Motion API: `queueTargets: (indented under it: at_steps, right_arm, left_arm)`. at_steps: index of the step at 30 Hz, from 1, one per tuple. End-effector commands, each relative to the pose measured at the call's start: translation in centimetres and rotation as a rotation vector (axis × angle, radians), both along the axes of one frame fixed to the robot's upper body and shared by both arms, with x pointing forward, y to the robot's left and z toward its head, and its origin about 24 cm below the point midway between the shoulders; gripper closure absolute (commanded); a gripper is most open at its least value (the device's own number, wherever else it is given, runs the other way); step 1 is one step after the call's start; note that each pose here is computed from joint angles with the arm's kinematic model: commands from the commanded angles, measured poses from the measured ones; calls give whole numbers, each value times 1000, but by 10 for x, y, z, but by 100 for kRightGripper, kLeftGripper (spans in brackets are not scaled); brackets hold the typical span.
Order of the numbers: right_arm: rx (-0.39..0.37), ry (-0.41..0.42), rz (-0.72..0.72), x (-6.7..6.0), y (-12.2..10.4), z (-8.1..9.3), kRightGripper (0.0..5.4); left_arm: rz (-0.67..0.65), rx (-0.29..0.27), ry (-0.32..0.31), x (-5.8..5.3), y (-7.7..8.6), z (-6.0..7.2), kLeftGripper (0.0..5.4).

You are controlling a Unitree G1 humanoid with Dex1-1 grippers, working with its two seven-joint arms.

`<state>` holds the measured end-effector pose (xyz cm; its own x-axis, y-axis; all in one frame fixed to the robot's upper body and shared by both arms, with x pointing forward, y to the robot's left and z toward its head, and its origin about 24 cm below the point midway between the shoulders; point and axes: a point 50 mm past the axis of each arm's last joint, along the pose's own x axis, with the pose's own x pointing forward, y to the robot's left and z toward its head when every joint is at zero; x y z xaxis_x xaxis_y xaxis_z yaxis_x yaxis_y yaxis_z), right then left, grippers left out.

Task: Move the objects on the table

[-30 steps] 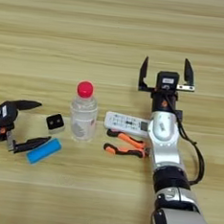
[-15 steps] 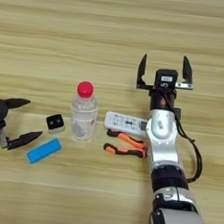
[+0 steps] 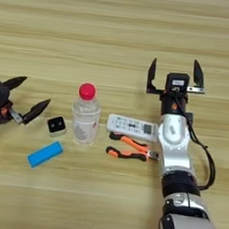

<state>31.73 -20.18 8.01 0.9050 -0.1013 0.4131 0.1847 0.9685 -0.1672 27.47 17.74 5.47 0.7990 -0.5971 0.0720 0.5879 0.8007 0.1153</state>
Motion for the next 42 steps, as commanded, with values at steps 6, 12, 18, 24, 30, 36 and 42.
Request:
queueTargets:
  at_steps: [6,12,18,24,30,36,42]
  right_arm:
    - [26,1,61,-1,-9,0,0]
    - [-1,-51,230,-1,-3,21,0]
    - [-27,-87,587,-14,14,59,0]
    - [31,-86,1012,-50,48,90,0]
    - [-48,61,1276,-78,69,88,0]
    - [-67,187,1378,-84,71,83,0]
    - [-141,294,1288,-69,67,69,0]
  left_arm:
    - [248,-48,-39,22,-1,-5,3]
    - [380,-64,-61,28,8,-5,3]
    - [426,-59,-84,31,10,-5,3]
    - [441,-60,-109,33,10,-4,3]
    - [435,-58,-112,34,7,-5,3]
    - [420,-61,-119,34,3,-5,3]
    - [405,-63,-125,33,-2,-6,3]
